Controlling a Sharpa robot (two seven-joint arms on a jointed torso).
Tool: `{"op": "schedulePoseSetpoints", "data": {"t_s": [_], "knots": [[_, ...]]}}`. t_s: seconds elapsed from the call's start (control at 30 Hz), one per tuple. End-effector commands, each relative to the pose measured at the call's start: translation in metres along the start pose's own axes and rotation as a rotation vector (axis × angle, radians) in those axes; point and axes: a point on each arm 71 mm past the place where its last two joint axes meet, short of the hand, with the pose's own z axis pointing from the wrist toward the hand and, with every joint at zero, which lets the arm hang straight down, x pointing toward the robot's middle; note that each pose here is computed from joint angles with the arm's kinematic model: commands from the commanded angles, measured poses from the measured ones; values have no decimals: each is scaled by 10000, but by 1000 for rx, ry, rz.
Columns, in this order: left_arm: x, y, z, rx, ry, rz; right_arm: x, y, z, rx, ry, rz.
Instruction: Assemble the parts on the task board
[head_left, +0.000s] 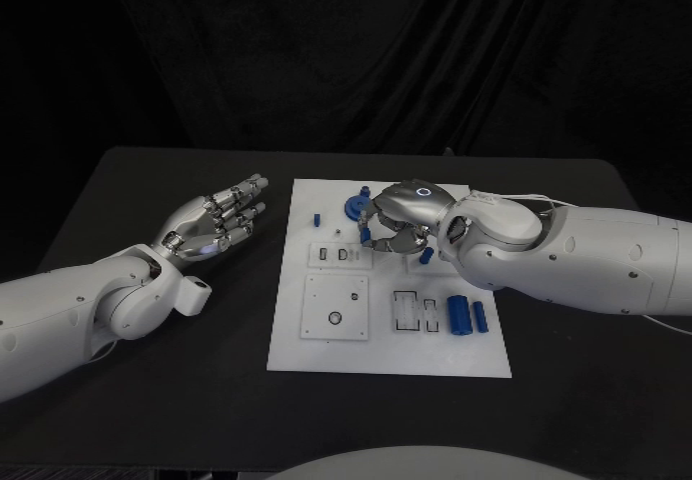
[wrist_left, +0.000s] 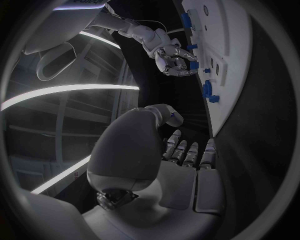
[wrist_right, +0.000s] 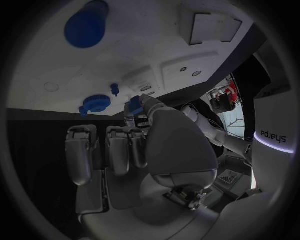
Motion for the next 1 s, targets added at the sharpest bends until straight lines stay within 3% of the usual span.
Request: {"op": "schedulePoseSetpoints", "data": {"t_s": [0.03, 0.57, 1.0], "knots": [[21, -28, 5, 43, 8, -6, 61, -7, 19, 24, 61, -7], [33, -25, 18, 41, 13, -9, 163, 35, 63, 35, 120, -8], [30, -21, 18, 38, 14, -10, 202, 39, 75, 33, 126, -42]]}}
